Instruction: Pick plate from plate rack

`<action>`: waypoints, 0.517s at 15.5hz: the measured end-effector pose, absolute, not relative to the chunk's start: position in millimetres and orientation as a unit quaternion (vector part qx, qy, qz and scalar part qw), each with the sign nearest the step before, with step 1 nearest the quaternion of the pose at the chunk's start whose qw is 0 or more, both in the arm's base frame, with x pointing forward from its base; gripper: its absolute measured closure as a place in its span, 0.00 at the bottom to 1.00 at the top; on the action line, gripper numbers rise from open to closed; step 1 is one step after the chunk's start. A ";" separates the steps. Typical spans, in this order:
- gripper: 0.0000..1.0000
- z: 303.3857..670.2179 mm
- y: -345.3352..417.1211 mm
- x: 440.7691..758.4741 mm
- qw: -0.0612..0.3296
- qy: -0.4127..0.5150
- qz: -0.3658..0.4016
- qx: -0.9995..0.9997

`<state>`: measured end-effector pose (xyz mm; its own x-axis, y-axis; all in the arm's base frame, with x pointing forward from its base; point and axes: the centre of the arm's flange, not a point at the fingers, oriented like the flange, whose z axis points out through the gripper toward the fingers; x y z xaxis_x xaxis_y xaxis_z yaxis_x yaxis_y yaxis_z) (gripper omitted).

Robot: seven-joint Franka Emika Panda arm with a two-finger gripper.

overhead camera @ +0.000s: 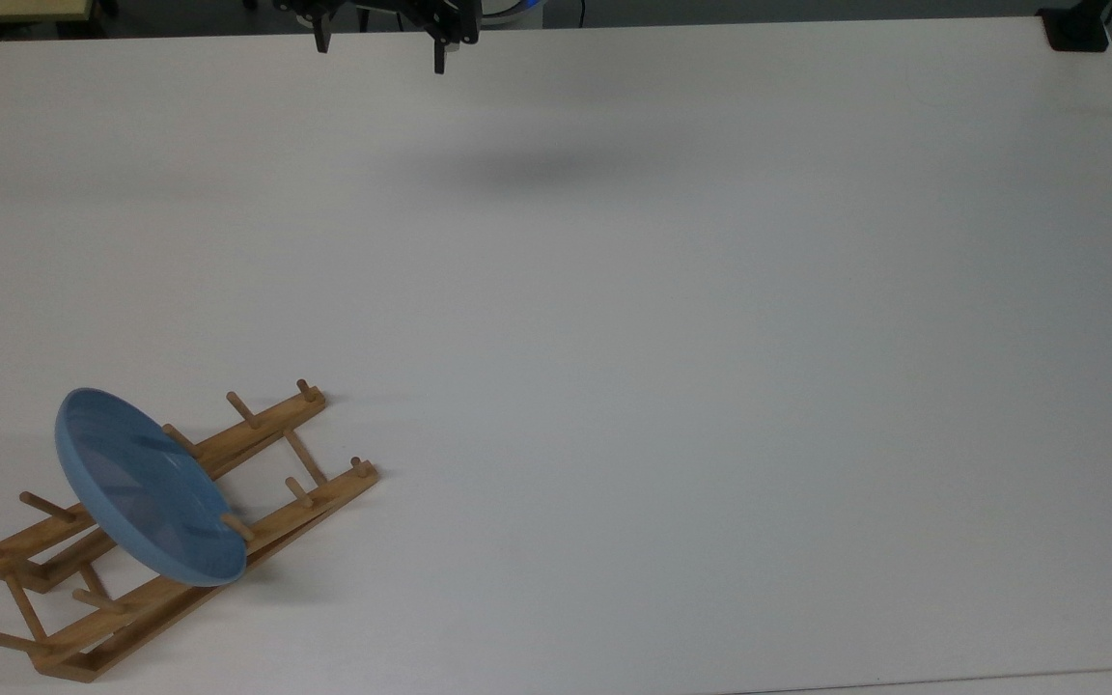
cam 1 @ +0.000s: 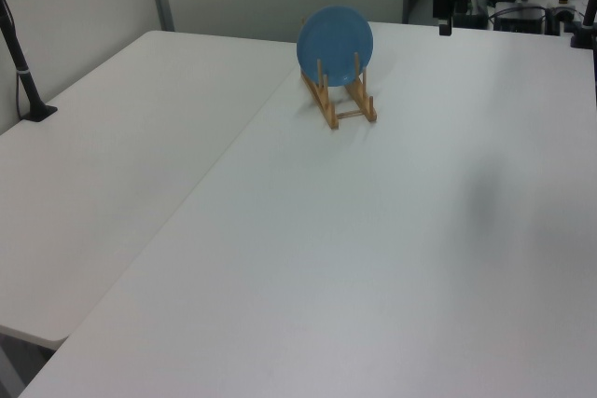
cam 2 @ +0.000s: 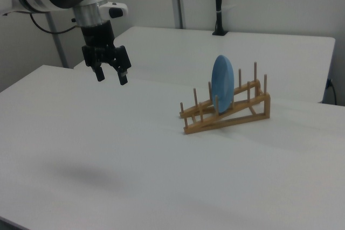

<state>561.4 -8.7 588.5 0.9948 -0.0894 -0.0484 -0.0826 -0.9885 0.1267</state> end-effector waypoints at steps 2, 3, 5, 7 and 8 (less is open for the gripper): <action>0.00 587.1 -9.7 561.2 0.062 -0.044 -0.029 0.997; 0.00 587.1 -11.1 561.2 0.062 -0.045 -0.029 0.997; 0.00 586.9 -14.5 561.1 0.062 -0.048 -0.029 0.996; 0.00 586.8 -15.7 561.1 0.062 -0.049 -0.029 0.996; 0.00 586.8 -15.7 561.1 0.062 -0.049 -0.029 0.996</action>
<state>561.1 -15.7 586.8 0.9935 -0.1016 -0.0522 -0.0943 -0.9874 0.1270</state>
